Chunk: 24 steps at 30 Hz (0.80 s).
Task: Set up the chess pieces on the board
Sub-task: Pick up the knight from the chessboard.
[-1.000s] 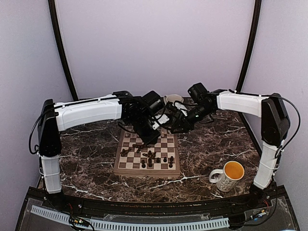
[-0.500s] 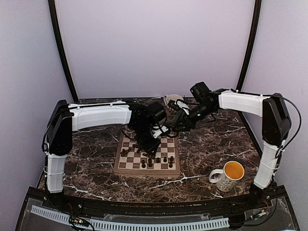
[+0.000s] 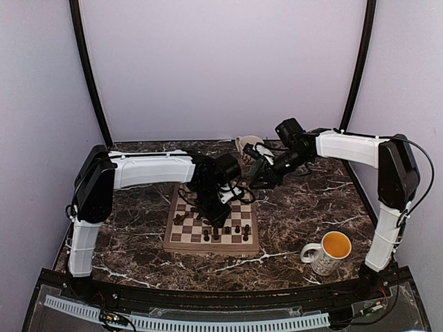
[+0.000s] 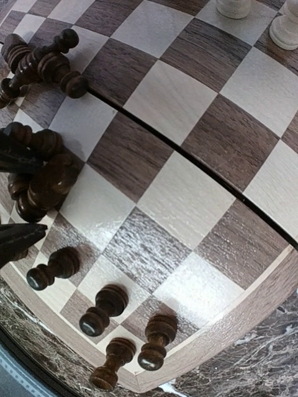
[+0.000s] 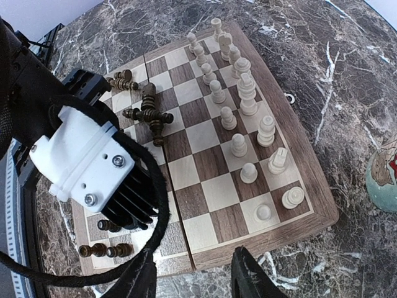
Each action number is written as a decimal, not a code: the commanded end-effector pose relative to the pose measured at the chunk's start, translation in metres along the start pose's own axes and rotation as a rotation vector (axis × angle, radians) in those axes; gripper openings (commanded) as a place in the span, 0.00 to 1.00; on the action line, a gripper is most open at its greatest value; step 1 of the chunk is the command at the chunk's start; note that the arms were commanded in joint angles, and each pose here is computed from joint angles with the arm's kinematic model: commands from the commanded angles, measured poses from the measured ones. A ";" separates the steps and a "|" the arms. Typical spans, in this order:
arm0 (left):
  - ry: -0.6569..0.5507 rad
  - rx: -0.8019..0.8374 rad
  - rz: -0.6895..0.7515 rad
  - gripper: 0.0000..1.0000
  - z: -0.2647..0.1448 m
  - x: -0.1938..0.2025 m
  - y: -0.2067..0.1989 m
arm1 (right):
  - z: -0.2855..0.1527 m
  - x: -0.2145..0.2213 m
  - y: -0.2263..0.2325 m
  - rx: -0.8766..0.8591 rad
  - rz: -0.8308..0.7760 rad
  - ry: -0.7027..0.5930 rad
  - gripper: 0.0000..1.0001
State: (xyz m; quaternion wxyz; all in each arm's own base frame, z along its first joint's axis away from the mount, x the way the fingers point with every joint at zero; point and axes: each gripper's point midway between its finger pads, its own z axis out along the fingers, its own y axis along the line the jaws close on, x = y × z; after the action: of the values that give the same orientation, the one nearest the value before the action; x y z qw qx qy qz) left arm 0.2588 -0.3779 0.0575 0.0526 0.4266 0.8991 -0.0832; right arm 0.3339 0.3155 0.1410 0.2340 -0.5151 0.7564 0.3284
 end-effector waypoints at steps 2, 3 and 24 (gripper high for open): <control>0.008 -0.046 0.015 0.29 0.005 0.000 0.007 | -0.009 -0.009 0.004 -0.002 -0.021 -0.038 0.42; 0.009 -0.055 0.017 0.30 0.006 0.000 0.009 | -0.009 -0.009 0.004 -0.002 -0.019 -0.037 0.42; -0.024 -0.129 0.078 0.09 0.013 -0.003 0.026 | -0.010 -0.013 0.003 -0.014 -0.005 -0.035 0.42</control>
State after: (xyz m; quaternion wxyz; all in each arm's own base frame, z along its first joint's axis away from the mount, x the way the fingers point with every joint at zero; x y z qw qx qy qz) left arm 0.2712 -0.3735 0.0463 0.0774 0.4571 0.8851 -0.0420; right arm 0.3323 0.3170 0.1423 0.2335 -0.5154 0.7532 0.3353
